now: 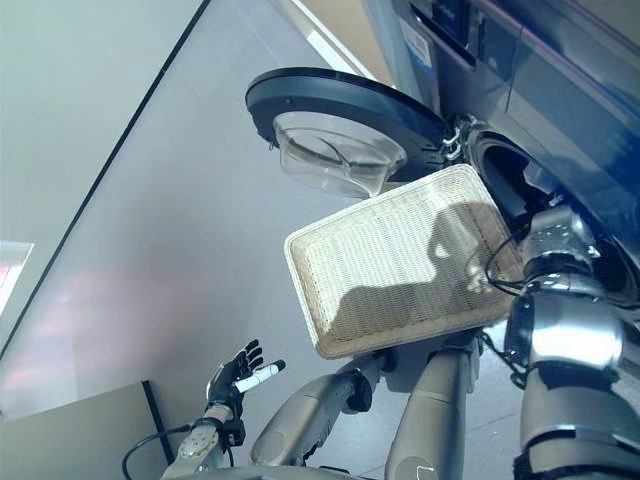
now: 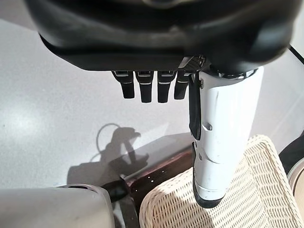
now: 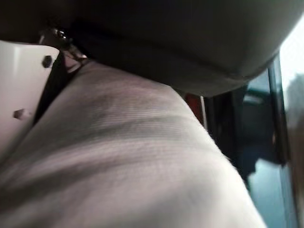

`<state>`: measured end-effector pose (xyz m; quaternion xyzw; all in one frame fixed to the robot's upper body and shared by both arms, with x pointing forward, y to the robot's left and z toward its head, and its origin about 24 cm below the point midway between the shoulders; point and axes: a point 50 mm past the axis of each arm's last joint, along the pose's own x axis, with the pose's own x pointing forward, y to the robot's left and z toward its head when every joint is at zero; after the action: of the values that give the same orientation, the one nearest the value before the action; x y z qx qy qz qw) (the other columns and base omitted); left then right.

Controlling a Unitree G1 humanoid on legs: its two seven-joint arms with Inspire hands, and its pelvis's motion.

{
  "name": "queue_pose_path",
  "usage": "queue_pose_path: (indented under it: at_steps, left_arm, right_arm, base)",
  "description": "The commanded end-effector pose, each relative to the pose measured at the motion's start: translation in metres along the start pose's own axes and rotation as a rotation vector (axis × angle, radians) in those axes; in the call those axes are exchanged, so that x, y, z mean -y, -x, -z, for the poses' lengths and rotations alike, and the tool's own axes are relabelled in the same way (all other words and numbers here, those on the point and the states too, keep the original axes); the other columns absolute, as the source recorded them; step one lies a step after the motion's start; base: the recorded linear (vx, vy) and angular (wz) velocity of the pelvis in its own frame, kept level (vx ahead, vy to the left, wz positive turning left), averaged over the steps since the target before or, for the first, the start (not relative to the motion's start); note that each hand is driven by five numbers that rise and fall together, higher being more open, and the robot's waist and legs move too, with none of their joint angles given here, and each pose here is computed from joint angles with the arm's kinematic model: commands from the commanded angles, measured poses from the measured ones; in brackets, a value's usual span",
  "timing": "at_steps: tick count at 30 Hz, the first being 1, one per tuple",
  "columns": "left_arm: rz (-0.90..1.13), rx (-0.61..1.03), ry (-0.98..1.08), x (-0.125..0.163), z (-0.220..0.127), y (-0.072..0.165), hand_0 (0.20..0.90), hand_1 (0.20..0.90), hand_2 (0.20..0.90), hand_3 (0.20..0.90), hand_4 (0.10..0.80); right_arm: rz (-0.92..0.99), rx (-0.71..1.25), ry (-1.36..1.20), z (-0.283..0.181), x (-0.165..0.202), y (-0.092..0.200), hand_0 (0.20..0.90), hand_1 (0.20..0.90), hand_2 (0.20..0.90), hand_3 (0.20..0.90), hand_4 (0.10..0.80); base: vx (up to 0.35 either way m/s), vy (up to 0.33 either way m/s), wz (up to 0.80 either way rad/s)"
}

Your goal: Pick up the clothes and place them into the washing machine

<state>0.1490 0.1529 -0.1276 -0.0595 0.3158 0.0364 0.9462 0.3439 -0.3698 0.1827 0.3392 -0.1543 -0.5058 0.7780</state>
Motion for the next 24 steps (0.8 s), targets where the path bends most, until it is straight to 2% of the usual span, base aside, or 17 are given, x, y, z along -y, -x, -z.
queue_pose_path:
  at_steps: [1,4,5,6,11,12,22,23,24]
  left_arm:
    - [-0.140,-0.045,0.023,-0.033,0.018,0.012,0.900,0.900,0.900,0.900,0.800]
    - [-0.146,-0.030,0.011,-0.034,0.015,0.011,0.900,0.900,0.900,0.900,0.800]
    - [-0.146,-0.030,0.011,-0.034,0.015,0.011,0.900,0.900,0.900,0.900,0.800]
    - [-0.148,-0.025,0.007,-0.035,0.014,0.011,0.900,0.900,0.900,0.900,0.800]
    - [-0.150,-0.016,0.003,-0.035,0.013,0.012,0.900,0.900,0.900,0.900,0.800]
    - [-0.149,-0.014,0.003,-0.035,0.013,0.011,0.900,0.900,0.900,0.900,0.800]
    - [-0.145,-0.022,0.007,-0.034,0.015,0.012,0.900,0.900,0.900,0.900,0.800]
    - [-0.140,-0.021,0.004,-0.033,0.015,0.012,0.900,0.900,0.900,0.900,0.800]
    - [-0.142,-0.021,0.005,-0.033,0.015,0.012,0.900,0.900,0.900,0.900,0.800]
  right_arm:
    - [-0.153,0.239,-0.159,-0.041,-0.031,0.011,0.900,0.900,0.900,0.900,0.800]
    - [-0.116,0.255,-0.174,-0.044,-0.025,0.009,0.900,0.900,0.900,0.900,0.800]
    - [-0.115,0.256,-0.174,-0.044,-0.025,0.010,0.447,0.447,0.447,0.447,0.476]
    - [-0.117,0.259,-0.171,-0.042,-0.024,0.010,0.200,0.200,0.200,0.200,0.300]
    - [-0.136,0.272,-0.182,-0.039,-0.022,0.015,0.200,0.200,0.200,0.200,0.300]
    - [-0.126,0.269,-0.197,-0.039,-0.021,0.014,0.900,0.900,0.900,0.900,0.800]
    - [-0.064,0.258,-0.300,-0.043,-0.017,0.012,0.900,0.900,0.900,0.900,0.800]
    - [-0.053,0.260,-0.304,-0.044,-0.017,0.012,0.200,0.200,0.200,0.200,0.300]
    - [-0.061,0.262,-0.294,-0.044,-0.019,0.013,0.200,0.200,0.200,0.200,0.300]
  base:
    - [0.000,0.000,0.00]
    - [0.010,0.005,0.02]
    - [0.000,0.000,0.00]
    - [0.000,0.000,0.00]
    - [0.000,0.000,0.00]
    - [0.000,0.000,0.00]
    - [0.000,0.000,0.00]
    - [0.000,0.000,0.00]
    - [0.000,0.000,0.00]
